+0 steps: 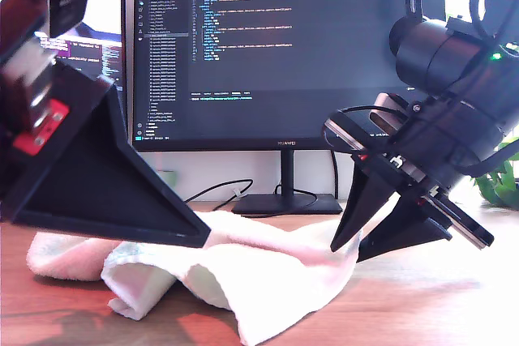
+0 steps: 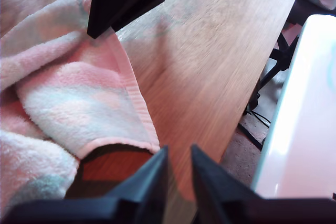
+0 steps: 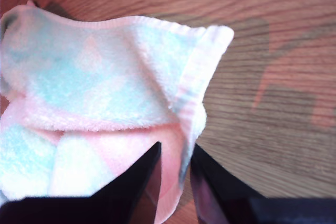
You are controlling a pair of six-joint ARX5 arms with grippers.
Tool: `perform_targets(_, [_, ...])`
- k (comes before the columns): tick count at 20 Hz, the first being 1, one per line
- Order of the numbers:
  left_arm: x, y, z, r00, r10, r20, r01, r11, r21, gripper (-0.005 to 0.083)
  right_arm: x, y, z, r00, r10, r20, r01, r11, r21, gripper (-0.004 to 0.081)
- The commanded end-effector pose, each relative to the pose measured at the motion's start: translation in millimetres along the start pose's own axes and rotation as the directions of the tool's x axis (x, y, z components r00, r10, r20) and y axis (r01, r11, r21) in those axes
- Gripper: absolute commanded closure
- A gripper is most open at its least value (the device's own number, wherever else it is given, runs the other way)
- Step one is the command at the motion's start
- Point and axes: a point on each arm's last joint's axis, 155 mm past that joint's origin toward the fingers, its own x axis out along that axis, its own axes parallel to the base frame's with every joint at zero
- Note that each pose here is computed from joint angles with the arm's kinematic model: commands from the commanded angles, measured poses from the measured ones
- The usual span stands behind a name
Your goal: Fold the tea towel to a neat square and place it to the right
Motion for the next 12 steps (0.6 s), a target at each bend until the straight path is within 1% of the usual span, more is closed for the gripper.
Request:
perform_targets(1, [0.7, 4.5, -2.5, 1.000, 0.023, -0.006, -0.023, 1.000, 0.016, 0.0551, 3.7, 1.3, -2.2, 1.000, 0.002, -0.008, -0.002, 1.000, -0.016, 0.0633])
perform_targets(2, [1.7, 7.1, -4.7, 0.999, 0.039, -0.014, -0.039, 0.998, 0.042, 0.0521, 3.7, 1.4, -2.0, 1.000, 0.003, -0.007, -0.003, 1.000, -0.016, 0.0633])
perform_targets(3, [2.8, 9.4, -8.1, 0.998, 0.057, -0.025, -0.054, 0.991, 0.120, 0.0516, 3.7, 1.6, -1.7, 1.000, 0.003, -0.006, -0.003, 1.000, -0.017, 0.0633])
perform_targets(4, [4.7, 11.8, -12.0, 0.996, 0.076, -0.037, -0.069, 0.984, 0.164, 0.0517, 3.7, 1.9, -1.0, 1.000, 0.004, -0.004, -0.004, 1.000, -0.019, 0.0633])
perform_targets(5, [7.0, 12.0, -16.4, 0.996, 0.076, -0.053, -0.067, 0.985, 0.162, 0.0521, 3.7, 2.5, 0.0, 1.000, 0.007, 0.000, -0.007, 1.000, -0.021, 0.0633])
perform_targets(6, [9.3, 8.6, -20.2, 0.996, 0.055, -0.066, -0.050, 0.996, 0.068, 0.0528, 3.7, 3.2, 1.3, 1.000, 0.009, 0.005, -0.009, 1.000, -0.024, 0.0633])
perform_targets(7, [11.1, 7.2, -23.5, 0.996, 0.042, -0.079, -0.047, 0.997, -0.065, 0.0541, 3.7, 3.8, 2.1, 1.000, 0.011, 0.008, -0.011, 1.000, -0.026, 0.0633])
perform_targets(8, [12.3, 7.9, -25.7, 0.995, 0.037, -0.088, -0.052, 0.984, -0.169, 0.0545, 3.7, 3.9, 2.2, 1.000, 0.012, 0.009, -0.012, 1.000, -0.027, 0.0633])
perform_targets(9, [13.4, 11.0, -25.6, 0.995, 0.043, -0.086, -0.064, 0.963, -0.260, 0.0545, 3.7, 3.9, 2.2, 1.000, 0.012, 0.009, -0.012, 1.000, -0.027, 0.0633])
perform_targets(10, [14.5, 14.6, -23.8, 0.996, 0.050, -0.079, -0.075, 0.934, -0.348, 0.0545, 3.7, 3.8, 2.3, 1.000, 0.011, 0.009, -0.011, 1.000, -0.027, 0.0633])
perform_targets(12, [15.9, 23.0, -17.5, 0.996, 0.070, -0.053, -0.087, 0.861, -0.500, 0.0545, 3.7, 4.0, 2.1, 1.000, 0.012, 0.008, -0.012, 1.000, -0.027, 0.0633])
